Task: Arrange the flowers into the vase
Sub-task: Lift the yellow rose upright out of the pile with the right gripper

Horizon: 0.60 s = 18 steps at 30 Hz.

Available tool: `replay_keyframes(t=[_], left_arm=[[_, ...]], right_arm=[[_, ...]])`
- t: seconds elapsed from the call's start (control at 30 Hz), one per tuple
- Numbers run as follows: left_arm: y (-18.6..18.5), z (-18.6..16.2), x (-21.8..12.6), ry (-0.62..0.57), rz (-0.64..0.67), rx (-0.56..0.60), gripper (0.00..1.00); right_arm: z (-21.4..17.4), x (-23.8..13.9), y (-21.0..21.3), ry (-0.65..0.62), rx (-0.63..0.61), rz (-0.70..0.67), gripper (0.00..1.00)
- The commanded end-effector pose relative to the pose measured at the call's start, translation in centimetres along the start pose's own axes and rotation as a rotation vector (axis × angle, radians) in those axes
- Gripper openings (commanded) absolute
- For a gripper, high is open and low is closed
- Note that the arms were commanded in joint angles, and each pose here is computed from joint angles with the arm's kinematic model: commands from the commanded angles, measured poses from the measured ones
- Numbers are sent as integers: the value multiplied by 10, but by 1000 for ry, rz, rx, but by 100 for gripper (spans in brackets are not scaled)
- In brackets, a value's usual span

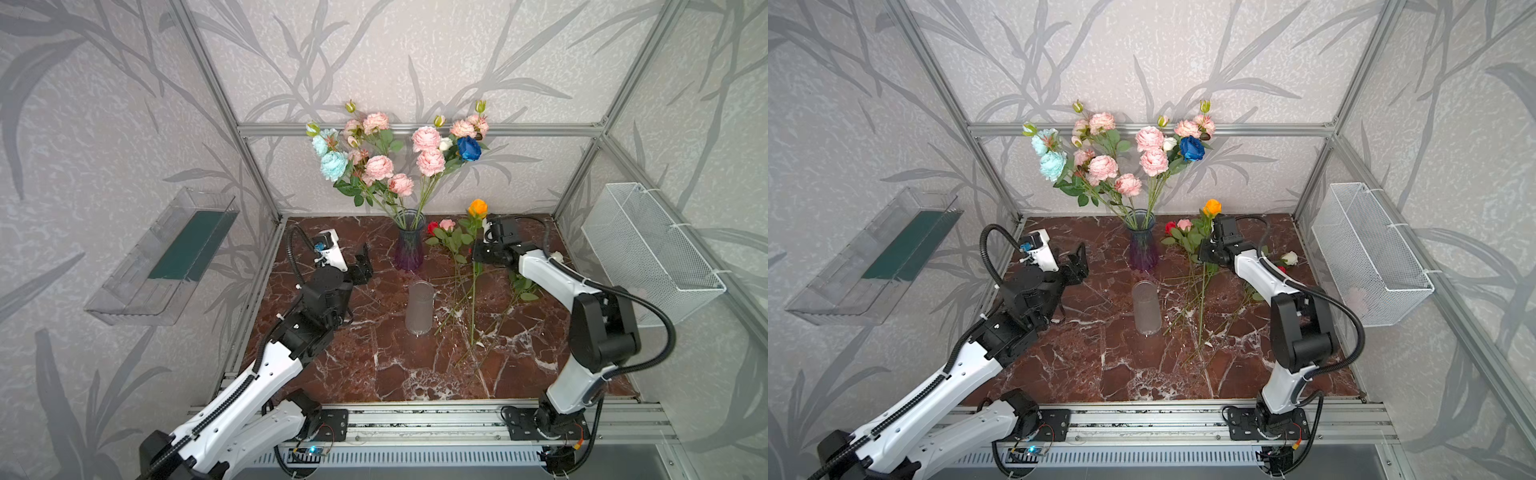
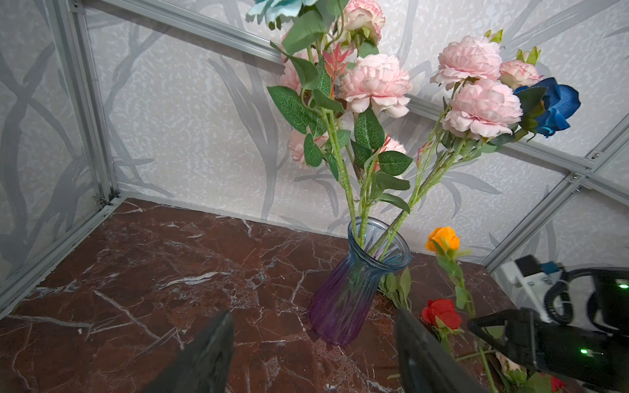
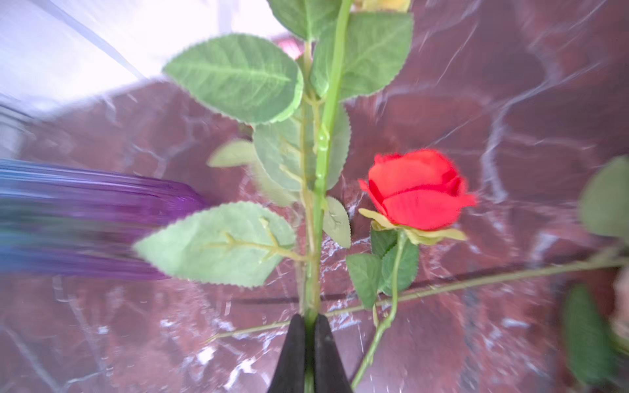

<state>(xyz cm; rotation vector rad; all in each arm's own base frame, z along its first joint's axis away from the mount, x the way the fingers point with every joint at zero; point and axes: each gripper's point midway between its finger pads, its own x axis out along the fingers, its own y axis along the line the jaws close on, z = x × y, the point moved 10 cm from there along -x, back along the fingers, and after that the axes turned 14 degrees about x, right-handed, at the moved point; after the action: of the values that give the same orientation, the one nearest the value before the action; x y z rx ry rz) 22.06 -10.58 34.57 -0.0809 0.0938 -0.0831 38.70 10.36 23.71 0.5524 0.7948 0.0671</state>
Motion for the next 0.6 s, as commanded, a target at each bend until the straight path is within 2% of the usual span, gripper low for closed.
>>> replay_keyframes(t=[0.0,0.2,0.4,0.57], left_arm=[[0,12,-6,-33,-17,-37,75],[-2,12,-7,-37,-39,-42,75],[-4,13,-11,-66,-78,-75,75],[-8,11,-9,-58,-115,-90,75]], right_arm=[[13,-34,4,-182,6,38,3],[11,-111,16,-385,8,205,2],[-16,-208,41,-664,-82,433,2],[-21,-253,78,-754,-108,637,2]])
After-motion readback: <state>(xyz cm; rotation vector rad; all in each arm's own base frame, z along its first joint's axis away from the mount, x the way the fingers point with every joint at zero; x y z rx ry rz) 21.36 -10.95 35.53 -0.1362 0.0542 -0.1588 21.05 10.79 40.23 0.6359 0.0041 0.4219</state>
